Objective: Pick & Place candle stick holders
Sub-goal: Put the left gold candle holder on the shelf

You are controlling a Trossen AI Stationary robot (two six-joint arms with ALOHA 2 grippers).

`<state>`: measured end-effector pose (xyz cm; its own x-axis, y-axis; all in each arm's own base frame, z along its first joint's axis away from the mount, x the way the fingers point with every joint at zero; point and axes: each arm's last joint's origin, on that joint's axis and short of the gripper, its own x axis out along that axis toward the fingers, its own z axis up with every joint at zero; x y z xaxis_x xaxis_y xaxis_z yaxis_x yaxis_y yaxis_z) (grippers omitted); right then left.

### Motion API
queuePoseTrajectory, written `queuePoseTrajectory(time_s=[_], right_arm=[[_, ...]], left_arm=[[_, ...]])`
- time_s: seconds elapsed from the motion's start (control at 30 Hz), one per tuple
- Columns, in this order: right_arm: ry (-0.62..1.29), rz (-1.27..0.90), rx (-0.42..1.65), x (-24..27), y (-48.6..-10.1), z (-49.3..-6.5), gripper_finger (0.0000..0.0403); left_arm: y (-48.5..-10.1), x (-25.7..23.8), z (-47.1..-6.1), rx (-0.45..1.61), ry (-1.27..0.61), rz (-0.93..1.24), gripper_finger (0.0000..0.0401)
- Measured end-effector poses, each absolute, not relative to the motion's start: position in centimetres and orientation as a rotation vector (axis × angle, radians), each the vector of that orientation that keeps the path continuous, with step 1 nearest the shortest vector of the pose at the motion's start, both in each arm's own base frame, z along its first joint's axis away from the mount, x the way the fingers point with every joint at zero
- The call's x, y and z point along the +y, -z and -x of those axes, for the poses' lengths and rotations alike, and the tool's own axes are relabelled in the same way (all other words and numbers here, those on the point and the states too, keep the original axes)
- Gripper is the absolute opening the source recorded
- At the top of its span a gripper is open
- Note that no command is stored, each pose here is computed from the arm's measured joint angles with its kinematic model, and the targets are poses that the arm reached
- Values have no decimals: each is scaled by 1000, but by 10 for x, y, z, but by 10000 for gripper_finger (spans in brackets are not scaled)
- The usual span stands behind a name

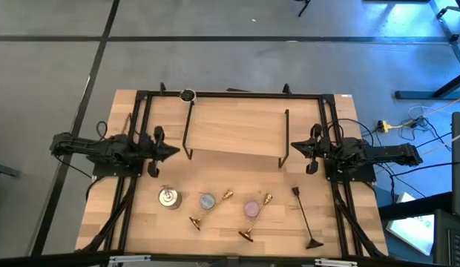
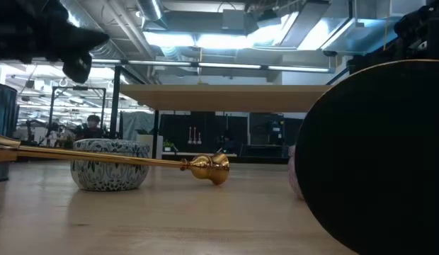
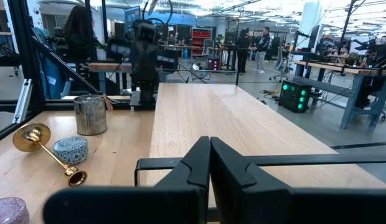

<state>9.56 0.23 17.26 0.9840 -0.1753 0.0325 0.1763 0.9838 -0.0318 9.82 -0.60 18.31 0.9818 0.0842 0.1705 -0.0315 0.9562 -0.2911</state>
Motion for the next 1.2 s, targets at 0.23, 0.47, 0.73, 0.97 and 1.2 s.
queuePoseTrajectory(time_s=[0.23, 0.47, 0.73, 0.97, 1.2], right_arm=[[177, 35, -30, 2, -173, -96, 14], [177, 35, -30, 2, -173, -96, 14], [177, 35, -30, 2, -173, -96, 14], [177, 35, -30, 2, -173, -96, 14], [194, 205, -108, 2, -182, -95, 14]], left_arm=[[-216, -7, -89, -510, 72, 368, 2], [-258, -12, -103, -465, 158, 258, 2], [-305, -22, -164, -323, 204, 95, 2], [-321, -30, -209, -237, 294, 165, 2], [-326, -59, -234, -82, 625, 206, 2]])
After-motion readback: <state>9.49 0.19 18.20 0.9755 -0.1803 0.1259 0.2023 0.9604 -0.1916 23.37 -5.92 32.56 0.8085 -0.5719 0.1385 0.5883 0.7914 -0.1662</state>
